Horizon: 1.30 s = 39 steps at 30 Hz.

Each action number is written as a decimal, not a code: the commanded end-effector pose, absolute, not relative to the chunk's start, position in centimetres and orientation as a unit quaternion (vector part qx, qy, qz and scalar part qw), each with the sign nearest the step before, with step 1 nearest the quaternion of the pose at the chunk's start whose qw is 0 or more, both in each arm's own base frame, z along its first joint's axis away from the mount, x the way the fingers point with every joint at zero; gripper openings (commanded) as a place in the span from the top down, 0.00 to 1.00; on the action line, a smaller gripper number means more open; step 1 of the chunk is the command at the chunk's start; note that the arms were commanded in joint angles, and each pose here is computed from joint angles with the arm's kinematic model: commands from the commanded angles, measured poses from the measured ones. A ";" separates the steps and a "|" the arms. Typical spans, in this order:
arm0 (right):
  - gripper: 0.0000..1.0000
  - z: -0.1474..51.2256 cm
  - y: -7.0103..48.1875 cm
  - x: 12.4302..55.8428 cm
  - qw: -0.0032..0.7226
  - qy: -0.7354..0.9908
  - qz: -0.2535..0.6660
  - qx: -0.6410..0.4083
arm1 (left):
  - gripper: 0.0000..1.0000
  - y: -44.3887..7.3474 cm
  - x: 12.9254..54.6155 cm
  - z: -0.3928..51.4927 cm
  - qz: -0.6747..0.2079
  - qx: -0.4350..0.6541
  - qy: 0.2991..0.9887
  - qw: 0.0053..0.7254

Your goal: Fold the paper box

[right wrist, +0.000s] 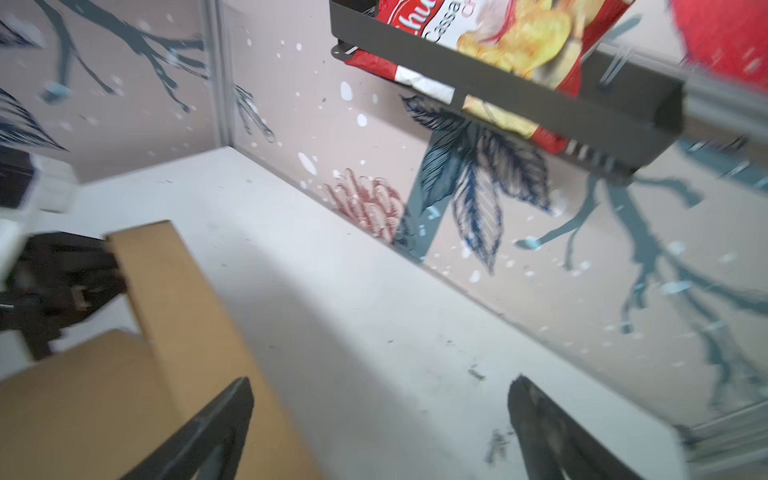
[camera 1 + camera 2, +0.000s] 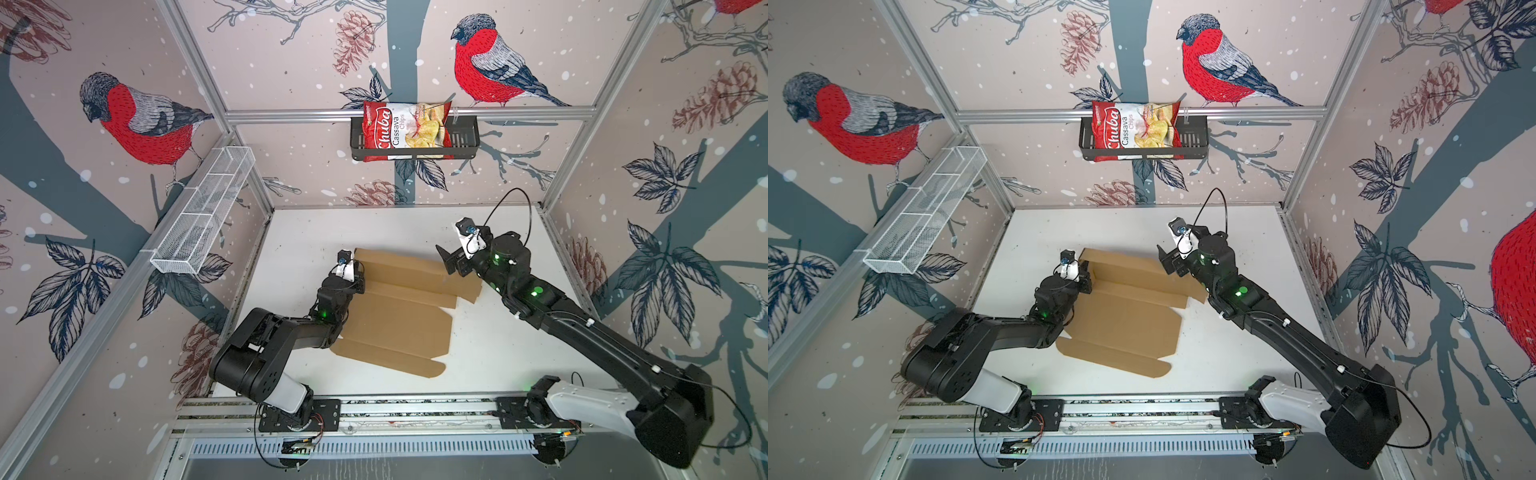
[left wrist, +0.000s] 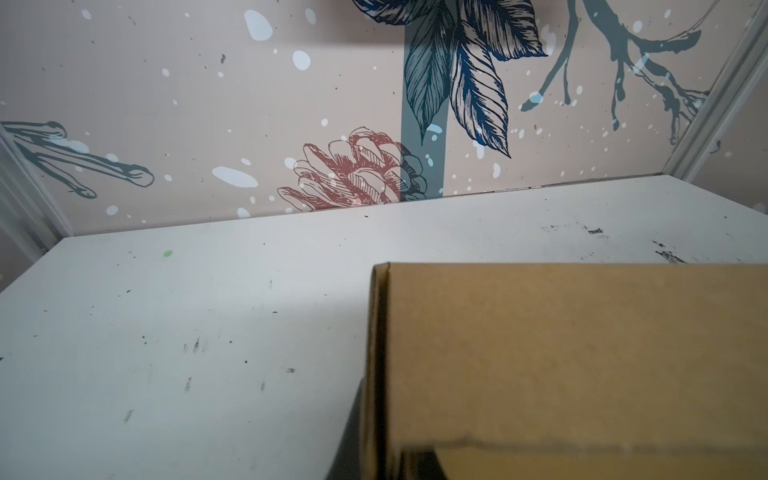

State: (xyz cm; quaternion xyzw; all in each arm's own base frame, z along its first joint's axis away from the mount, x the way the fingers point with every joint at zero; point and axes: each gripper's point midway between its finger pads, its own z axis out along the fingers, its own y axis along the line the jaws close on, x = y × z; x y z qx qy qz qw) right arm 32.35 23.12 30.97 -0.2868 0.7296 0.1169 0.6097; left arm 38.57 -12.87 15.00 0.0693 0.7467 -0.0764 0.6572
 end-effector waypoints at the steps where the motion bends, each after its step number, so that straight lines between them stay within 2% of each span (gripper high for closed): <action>1: 0.04 31.4 22.7 32.1 0.576 0.763 0.220 -0.195 | 0.97 -11.3 39.1 16.7 -0.049 0.024 0.733 0.678; 5: 0.06 31.4 20.8 32.9 0.537 0.803 0.234 -0.108 | 0.97 -10.0 38.7 16.8 -0.029 -0.012 0.734 0.679; 6: 0.00 31.7 19.7 33.3 0.534 0.807 0.245 -0.048 | 0.97 -9.6 38.5 16.7 -0.025 -0.024 0.734 0.678; 7: 0.00 32.0 18.2 33.7 0.532 0.806 0.258 0.021 | 0.97 -9.3 38.3 16.6 -0.023 -0.032 0.734 0.678; 11: 0.01 32.9 18.2 32.5 0.499 0.758 0.420 0.012 | 0.97 -8.7 37.9 16.7 -0.019 -0.049 0.733 0.678; 12: 0.13 32.3 17.9 32.9 0.480 0.763 0.433 0.031 | 0.97 -8.6 37.8 16.7 -0.016 -0.051 0.734 0.677; 13: 0.22 31.3 18.1 33.4 0.457 0.782 0.421 0.040 | 0.97 -8.6 37.7 16.7 -0.014 -0.051 0.735 0.676; 16: 0.29 28.7 20.0 34.1 0.382 0.839 0.386 0.048 | 0.97 -8.9 37.4 16.5 -0.013 -0.045 0.736 0.676; 27: 0.33 23.6 26.4 35.4 0.274 0.910 0.310 -0.008 | 0.97 -9.4 36.1 15.6 0.007 -0.036 0.733 0.679; 30: 0.37 22.5 27.2 35.2 0.244 0.918 0.313 -0.008 | 0.97 -9.7 35.8 15.6 0.013 -0.028 0.729 0.684; 39: 0.40 22.6 24.9 34.2 0.257 0.940 0.225 0.002 | 0.97 -9.5 35.0 15.7 0.015 -0.031 0.718 0.695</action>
